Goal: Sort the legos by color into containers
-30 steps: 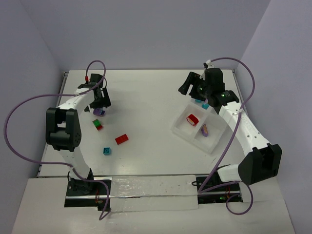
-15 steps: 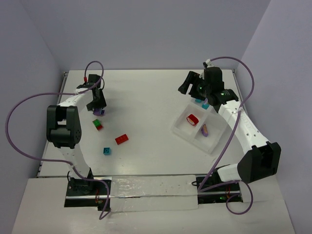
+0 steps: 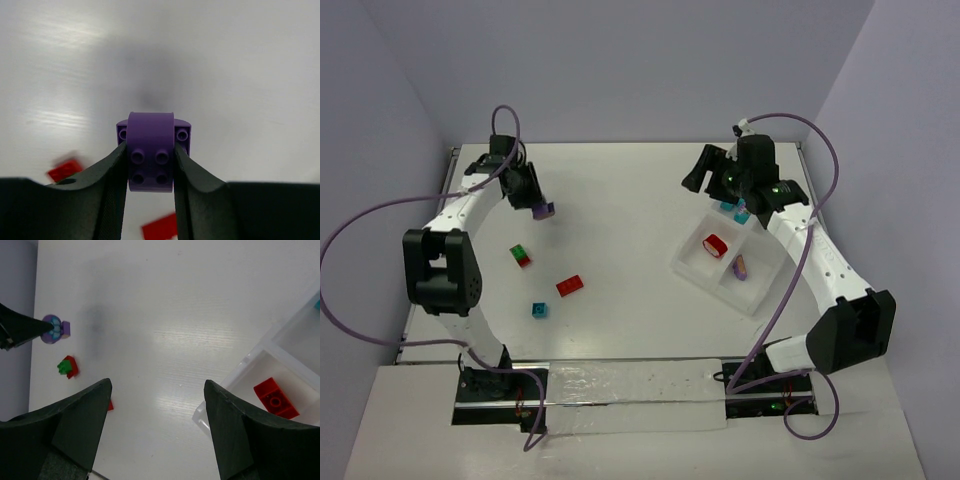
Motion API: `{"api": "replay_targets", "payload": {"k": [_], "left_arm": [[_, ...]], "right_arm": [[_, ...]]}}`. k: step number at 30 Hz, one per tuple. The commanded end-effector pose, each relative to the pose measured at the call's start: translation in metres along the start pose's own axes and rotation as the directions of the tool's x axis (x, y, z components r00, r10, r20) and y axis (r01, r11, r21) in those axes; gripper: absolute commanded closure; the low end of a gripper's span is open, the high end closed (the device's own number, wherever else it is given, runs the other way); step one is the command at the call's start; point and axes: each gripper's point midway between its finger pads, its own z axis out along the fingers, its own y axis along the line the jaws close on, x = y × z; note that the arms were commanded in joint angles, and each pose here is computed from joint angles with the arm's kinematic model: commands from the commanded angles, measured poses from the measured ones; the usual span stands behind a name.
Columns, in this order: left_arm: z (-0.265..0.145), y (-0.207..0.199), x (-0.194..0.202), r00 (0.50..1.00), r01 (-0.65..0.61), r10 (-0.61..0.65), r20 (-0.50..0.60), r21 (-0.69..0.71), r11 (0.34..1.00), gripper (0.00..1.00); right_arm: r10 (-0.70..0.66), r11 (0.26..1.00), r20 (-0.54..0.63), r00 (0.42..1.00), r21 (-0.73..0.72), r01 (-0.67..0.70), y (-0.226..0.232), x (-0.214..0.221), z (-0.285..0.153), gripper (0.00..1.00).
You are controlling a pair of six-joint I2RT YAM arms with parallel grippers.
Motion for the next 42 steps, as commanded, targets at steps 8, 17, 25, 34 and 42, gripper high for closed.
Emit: {"api": "replay_targets", "payload": {"k": [8, 17, 25, 34, 42], "left_arm": [[-0.169, -0.168, -0.021, 1.0, -0.002, 0.026, -0.012, 0.878, 0.478, 1.0], [-0.173, -0.173, -0.009, 0.993, 0.027, 0.092, -0.076, 0.894, 0.447, 1.0], [-0.182, -0.176, -0.002, 0.992, 0.033, 0.095, -0.081, 0.903, 0.429, 1.0], [-0.189, -0.18, 0.006, 0.991, 0.026, 0.11, -0.08, 0.906, 0.422, 1.0], [-0.193, -0.181, 0.007, 0.991, 0.02, 0.111, -0.072, 0.911, 0.413, 1.0]], "right_arm": [[-0.526, 0.791, 0.059, 0.848, -0.332, 0.514, 0.11, 0.023, -0.015, 0.18], [-0.653, 0.473, 0.493, 0.576, -0.328, 0.818, 0.152, 0.027, -0.038, 0.13], [-0.683, 0.389, 0.502, 0.53, -0.363, 0.847, 0.192, 0.03, -0.01, 0.14], [-0.69, 0.343, 0.515, 0.508, -0.384, 0.857, 0.218, 0.038, 0.018, 0.16], [-0.682, 0.367, 0.515, 0.519, -0.373, 0.852, 0.224, 0.034, 0.037, 0.23]]}}
